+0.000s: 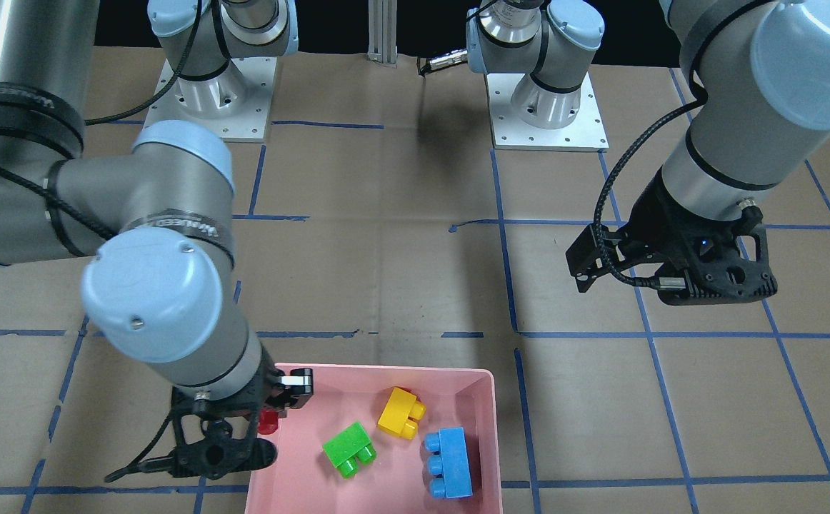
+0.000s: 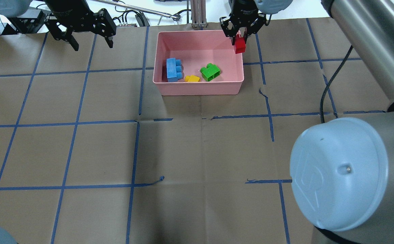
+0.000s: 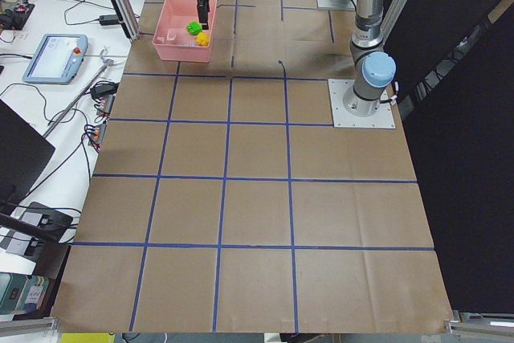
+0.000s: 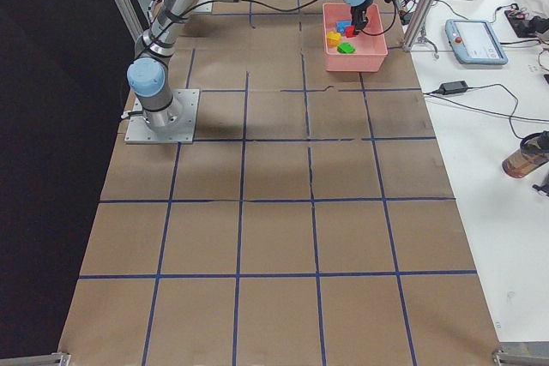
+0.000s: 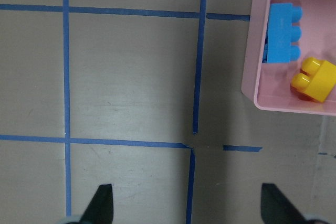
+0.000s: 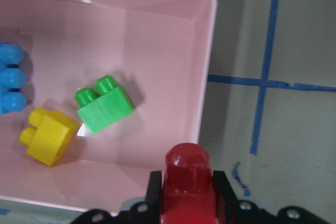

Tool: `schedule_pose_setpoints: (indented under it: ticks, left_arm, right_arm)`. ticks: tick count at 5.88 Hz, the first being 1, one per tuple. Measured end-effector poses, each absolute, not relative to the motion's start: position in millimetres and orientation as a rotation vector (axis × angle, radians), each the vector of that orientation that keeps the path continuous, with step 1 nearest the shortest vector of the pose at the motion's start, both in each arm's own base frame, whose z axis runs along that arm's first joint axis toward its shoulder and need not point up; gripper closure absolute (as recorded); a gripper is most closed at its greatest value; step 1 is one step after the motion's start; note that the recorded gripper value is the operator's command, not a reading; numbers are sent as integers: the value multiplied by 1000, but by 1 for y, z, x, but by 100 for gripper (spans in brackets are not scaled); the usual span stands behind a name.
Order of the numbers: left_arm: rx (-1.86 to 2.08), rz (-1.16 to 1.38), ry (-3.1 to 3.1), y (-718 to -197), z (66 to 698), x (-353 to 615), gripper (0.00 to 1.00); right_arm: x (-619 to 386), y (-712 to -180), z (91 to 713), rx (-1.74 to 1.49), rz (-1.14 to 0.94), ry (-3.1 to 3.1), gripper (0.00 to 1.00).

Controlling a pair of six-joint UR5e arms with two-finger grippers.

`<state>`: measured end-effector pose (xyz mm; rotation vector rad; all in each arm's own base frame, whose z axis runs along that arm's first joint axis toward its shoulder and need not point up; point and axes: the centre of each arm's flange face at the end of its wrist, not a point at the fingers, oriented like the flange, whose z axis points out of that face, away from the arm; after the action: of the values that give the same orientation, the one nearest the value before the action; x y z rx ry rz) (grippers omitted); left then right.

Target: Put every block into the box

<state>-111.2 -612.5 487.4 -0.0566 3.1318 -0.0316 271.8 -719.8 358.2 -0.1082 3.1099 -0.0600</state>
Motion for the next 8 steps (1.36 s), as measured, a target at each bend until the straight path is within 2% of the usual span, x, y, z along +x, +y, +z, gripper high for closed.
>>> schedule_pose_setpoints:
  ticks: [1,2,3,5,8]
  left_arm:
    - [-33,-64,3132,-604,495,-121,0]
    - [-20,-93,3132,-598,502,-126,0]
    - [-15,-100,3131,-595,504,-128,0]
    - [-12,-85,3132,-583,506,-129,0]
    - [-16,-101,3130,-569,514,-128,0]
  right_arm:
    - [296,-727,327,-81,-88,3106,58]
    - [303,-735,298,-79,-107,3107,1]
    - [302,-742,282,-75,-115,3110,0]
    - [287,-749,287,-51,-140,3110,0]
    - [252,-712,375,-50,-31,3131,1]
